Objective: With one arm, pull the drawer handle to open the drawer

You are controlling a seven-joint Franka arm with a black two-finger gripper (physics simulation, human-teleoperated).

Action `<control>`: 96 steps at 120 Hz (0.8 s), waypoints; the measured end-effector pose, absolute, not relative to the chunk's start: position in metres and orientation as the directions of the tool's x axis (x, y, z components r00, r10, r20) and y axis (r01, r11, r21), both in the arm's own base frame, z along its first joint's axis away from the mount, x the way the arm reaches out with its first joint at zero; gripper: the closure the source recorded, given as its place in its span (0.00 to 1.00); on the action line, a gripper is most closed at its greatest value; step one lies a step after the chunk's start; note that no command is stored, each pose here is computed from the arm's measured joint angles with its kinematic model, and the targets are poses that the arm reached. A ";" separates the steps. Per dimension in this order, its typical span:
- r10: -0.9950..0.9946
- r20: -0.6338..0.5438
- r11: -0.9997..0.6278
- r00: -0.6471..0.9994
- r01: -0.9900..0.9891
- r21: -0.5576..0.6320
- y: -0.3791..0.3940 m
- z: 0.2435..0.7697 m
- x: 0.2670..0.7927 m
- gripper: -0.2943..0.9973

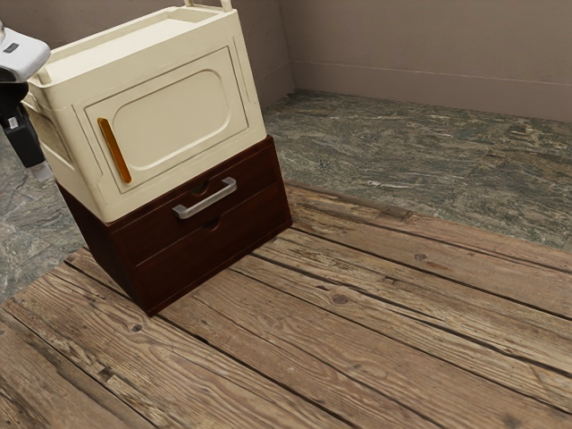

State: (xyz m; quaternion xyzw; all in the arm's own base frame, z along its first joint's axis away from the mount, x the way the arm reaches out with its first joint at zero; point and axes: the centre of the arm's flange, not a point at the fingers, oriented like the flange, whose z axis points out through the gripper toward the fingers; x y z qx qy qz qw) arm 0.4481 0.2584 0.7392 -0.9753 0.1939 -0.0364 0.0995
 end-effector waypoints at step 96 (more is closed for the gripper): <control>-0.566 0.118 -0.796 0.816 -0.503 -0.338 0.152 0.844 0.423 0.23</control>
